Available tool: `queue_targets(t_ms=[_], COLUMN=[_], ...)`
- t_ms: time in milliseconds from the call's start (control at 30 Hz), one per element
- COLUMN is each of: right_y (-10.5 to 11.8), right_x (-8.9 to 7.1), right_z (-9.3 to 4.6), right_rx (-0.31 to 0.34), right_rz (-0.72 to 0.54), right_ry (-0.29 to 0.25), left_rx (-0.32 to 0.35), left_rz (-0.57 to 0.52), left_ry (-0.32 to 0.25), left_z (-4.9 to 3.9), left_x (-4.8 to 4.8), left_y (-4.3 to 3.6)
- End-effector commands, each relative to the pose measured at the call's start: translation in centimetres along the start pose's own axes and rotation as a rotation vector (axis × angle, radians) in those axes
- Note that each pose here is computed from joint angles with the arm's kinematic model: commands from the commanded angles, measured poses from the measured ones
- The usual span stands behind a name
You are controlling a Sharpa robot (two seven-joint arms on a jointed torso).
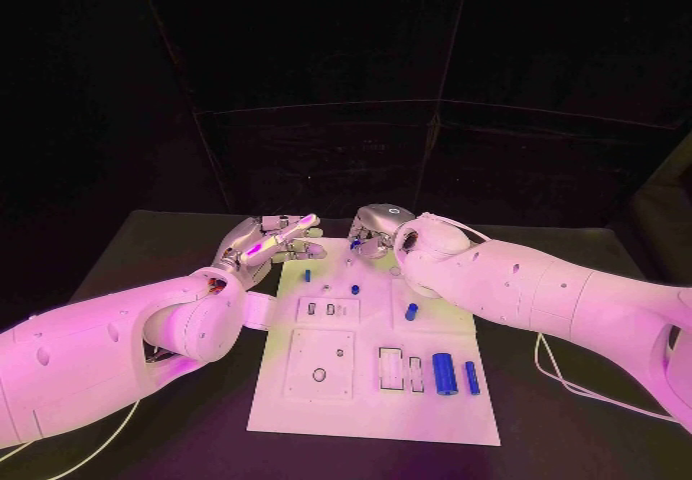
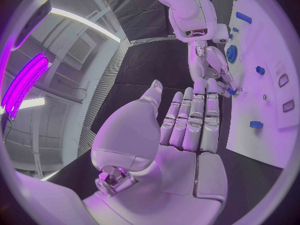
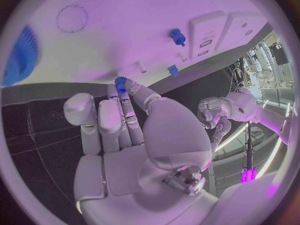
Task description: Assemble the parts on the task board
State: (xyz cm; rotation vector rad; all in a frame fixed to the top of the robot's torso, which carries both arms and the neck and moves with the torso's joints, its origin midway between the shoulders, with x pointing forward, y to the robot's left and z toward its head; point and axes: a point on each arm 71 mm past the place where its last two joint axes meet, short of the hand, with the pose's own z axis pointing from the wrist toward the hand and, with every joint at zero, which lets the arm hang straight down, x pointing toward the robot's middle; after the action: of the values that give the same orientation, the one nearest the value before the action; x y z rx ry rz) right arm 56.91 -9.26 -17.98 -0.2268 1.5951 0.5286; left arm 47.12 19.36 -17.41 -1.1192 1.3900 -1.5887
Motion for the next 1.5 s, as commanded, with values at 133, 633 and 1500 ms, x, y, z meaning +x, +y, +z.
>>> queue_targets(t_ms=[133, 633, 1500], right_y=[0.2, -0.7, -10.2], right_x=[0.1, -0.6, -5.1], right_z=[0.0, -0.6, -7.8], right_rx=[-0.013, 0.002, 0.244], right_rz=[-0.003, 0.013, 0.132], right_ry=[0.021, -0.041, 0.057], left_rx=[0.004, 0.0, -0.006], left_rz=[-0.002, 0.0, 0.004], left_ry=[0.016, 0.012, 0.003], left_z=[0.06, 0.05, 0.05], left_x=[0.15, -0.12, -0.83], left_y=[-0.13, -0.11, -0.05])
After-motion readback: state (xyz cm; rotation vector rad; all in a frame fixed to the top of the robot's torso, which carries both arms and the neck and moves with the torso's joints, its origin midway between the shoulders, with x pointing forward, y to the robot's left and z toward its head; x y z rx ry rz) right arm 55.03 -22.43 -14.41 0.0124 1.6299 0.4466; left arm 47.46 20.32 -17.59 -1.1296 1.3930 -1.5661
